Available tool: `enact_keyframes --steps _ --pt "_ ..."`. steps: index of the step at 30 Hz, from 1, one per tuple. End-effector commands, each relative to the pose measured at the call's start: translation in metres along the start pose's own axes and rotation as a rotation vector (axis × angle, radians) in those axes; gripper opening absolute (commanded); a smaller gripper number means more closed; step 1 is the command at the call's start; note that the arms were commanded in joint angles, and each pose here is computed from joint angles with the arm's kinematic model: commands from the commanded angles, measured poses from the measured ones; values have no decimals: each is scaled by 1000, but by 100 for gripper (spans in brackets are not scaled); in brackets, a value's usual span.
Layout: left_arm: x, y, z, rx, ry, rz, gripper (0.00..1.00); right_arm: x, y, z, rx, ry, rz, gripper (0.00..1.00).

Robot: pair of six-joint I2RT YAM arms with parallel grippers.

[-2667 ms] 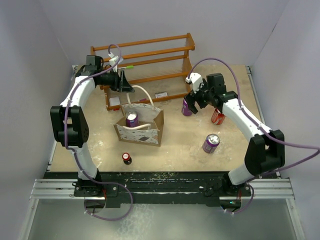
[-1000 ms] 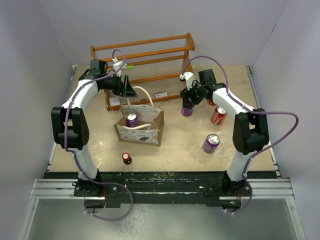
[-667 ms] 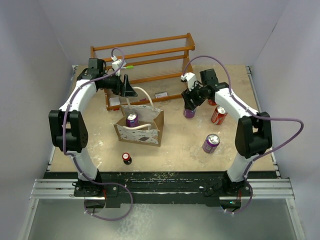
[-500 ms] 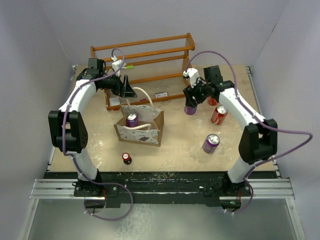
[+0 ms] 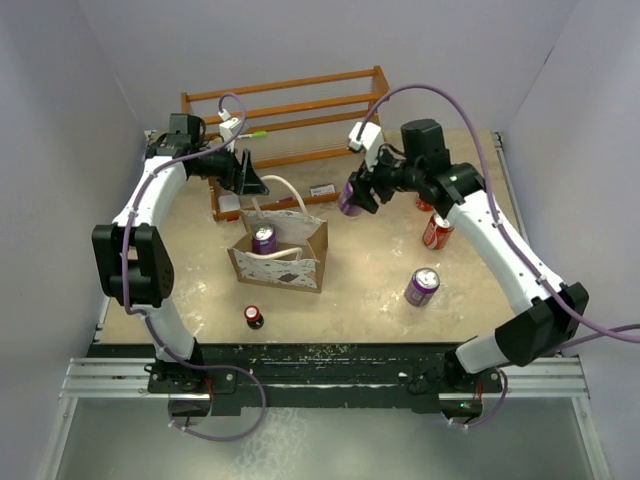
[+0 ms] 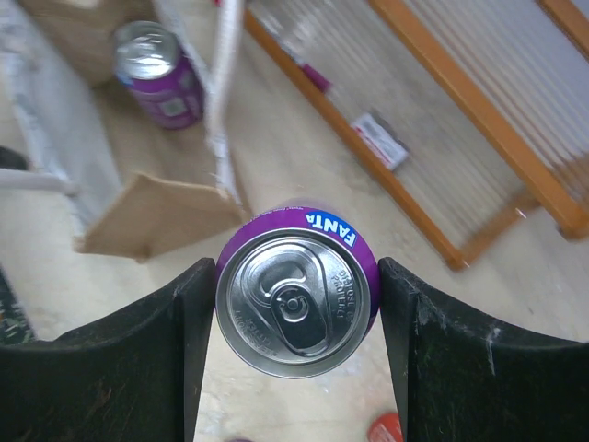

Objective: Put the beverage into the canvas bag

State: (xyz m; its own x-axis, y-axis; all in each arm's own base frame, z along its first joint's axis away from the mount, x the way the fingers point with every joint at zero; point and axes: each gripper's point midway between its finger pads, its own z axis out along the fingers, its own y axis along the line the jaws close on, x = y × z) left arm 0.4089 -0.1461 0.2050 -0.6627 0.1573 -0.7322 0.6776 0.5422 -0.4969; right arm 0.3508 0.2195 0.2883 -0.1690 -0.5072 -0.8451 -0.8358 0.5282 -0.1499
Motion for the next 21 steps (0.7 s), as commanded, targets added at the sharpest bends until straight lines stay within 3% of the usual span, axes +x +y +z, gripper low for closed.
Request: enact_keyframes --steps 1,13,21 --pt "-28 -21 -26 22 -70 125 83 -64 32 -18 -87 -173 -100 0" --pt "-28 -6 -28 -22 -79 101 68 -110 100 17 -267 -234 -182 0" --pt "-20 2 -21 -20 -67 67 64 -117 123 54 -322 -209 -198 0"
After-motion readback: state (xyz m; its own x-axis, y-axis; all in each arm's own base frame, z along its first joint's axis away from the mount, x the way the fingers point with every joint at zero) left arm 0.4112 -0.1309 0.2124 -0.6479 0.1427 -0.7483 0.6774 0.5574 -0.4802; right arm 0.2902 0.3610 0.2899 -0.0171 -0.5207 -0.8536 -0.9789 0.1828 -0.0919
